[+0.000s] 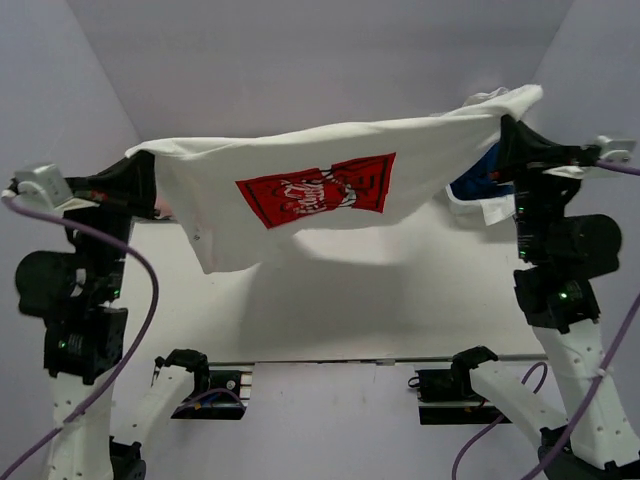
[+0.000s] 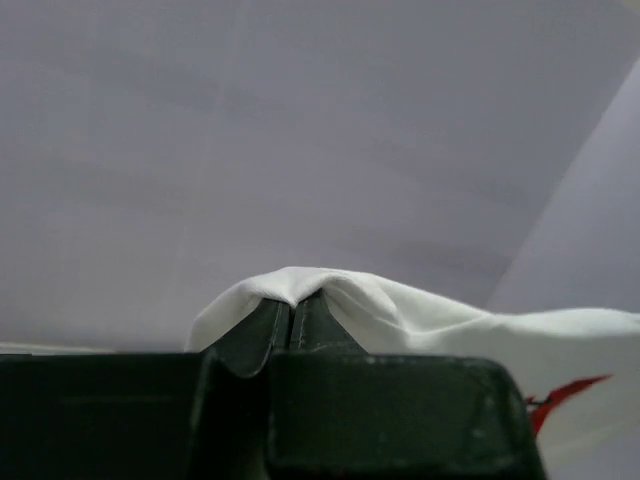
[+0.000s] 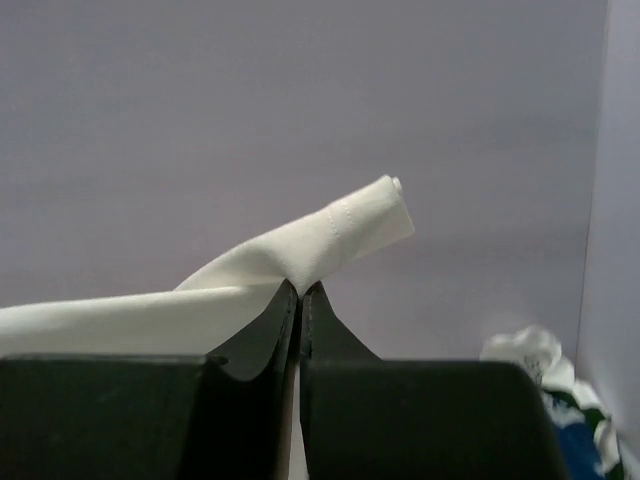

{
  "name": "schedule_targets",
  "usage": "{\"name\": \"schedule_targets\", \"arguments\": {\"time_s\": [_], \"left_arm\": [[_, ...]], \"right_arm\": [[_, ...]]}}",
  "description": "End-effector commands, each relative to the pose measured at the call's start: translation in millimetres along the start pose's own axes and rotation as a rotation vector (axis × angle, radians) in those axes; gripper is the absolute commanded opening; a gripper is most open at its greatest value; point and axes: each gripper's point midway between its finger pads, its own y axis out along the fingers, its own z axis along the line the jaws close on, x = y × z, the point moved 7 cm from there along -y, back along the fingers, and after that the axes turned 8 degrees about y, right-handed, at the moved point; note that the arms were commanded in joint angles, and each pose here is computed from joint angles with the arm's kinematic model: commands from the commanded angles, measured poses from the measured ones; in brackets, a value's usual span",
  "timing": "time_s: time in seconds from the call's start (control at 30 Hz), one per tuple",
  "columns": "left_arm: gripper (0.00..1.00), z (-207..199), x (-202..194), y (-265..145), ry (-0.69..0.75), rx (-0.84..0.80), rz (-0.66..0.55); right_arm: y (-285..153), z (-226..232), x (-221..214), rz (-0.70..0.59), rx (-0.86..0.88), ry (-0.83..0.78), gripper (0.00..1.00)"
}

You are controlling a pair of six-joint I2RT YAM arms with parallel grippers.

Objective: Fold and stack the t-shirts

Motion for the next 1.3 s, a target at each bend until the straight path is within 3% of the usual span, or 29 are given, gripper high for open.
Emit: {"name": "schedule_targets", "arguments": {"time_s": [0.0, 0.1, 0.2, 0.3, 0.33, 0.4, 0.53, 0.57, 0.63, 0.67, 0.7, 0.73, 0.8, 0.87, 0.97, 1.27], "left_arm": [[0.00, -6.9, 31.9, -17.8, 0.017, -0.026, -0.030], [0.00, -13.0, 63.0, -31.7, 0.014, -0.042, -0.102], [0.00, -12.9, 80.0, -31.4, 0.009, -0.014, -0.146], [0.00, -6.3, 68.0, -5.3, 0.019, 0.043, -0.108], [0.00, -3.5, 60.7, 4.5, 0.021, 0.064, -0.086], [0.00, 7.7, 27.6, 29.9, 0.031, 0.131, -0.004], [0.00, 38.5, -86.6, 89.4, 0.105, 0.245, 0.259], [0.01, 51.5, -143.2, 108.3, 0.120, 0.288, 0.397], [0.21, 70.5, -198.9, 123.5, 0.153, 0.353, 0.527], [0.30, 78.3, -228.7, 125.4, 0.163, 0.383, 0.612], [0.72, 83.8, -252.8, 129.6, 0.175, 0.395, 0.678], [0.99, 94.9, -301.1, 131.6, 0.197, 0.416, 0.801], [1.00, 100.6, -334.6, 131.7, 0.197, 0.426, 0.910], [1.00, 108.1, -367.1, 131.0, 0.211, 0.440, 0.998], [1.00, 106.4, -381.3, 122.8, 0.183, 0.411, 1.048], [1.00, 90.2, -417.5, 91.2, 0.083, 0.276, 1.129]], "right_arm": [[-9.1, 8.5, 75.2, -0.152, 0.017, -0.064, 0.00], [-13.5, 9.1, 101.5, -0.191, -0.010, -0.070, 0.00], [-3.6, 2.6, 101.3, -0.152, -0.104, -0.062, 0.00], [5.1, -9.4, 83.8, -0.073, -0.221, -0.079, 0.00], [21.6, -12.7, 55.9, 0.007, -0.246, -0.096, 0.00], [37.1, -21.5, 23.2, 0.083, -0.320, -0.108, 0.00], [62.8, -49.6, -96.2, 0.326, -0.425, -0.140, 0.00], [67.8, -55.9, -130.9, 0.401, -0.434, -0.133, 0.00], [63.8, -68.2, -173.9, 0.500, -0.453, -0.126, 0.00], [59.8, -82.2, -219.6, 0.593, -0.506, -0.108, 0.00], [49.7, -89.6, -243.7, 0.656, -0.533, -0.105, 0.00], [44.8, -95.4, -267.6, 0.719, -0.538, -0.093, 0.00], [26.1, -104.8, -307.8, 0.821, -0.561, -0.082, 0.57], [13.2, -109.9, -335.1, 0.911, -0.558, -0.068, 0.90], [1.3, -112.7, -361.4, 1.005, -0.555, -0.076, 0.90], [-17.8, -93.5, -379.3, 1.083, -0.392, 0.047, 0.90]]}}
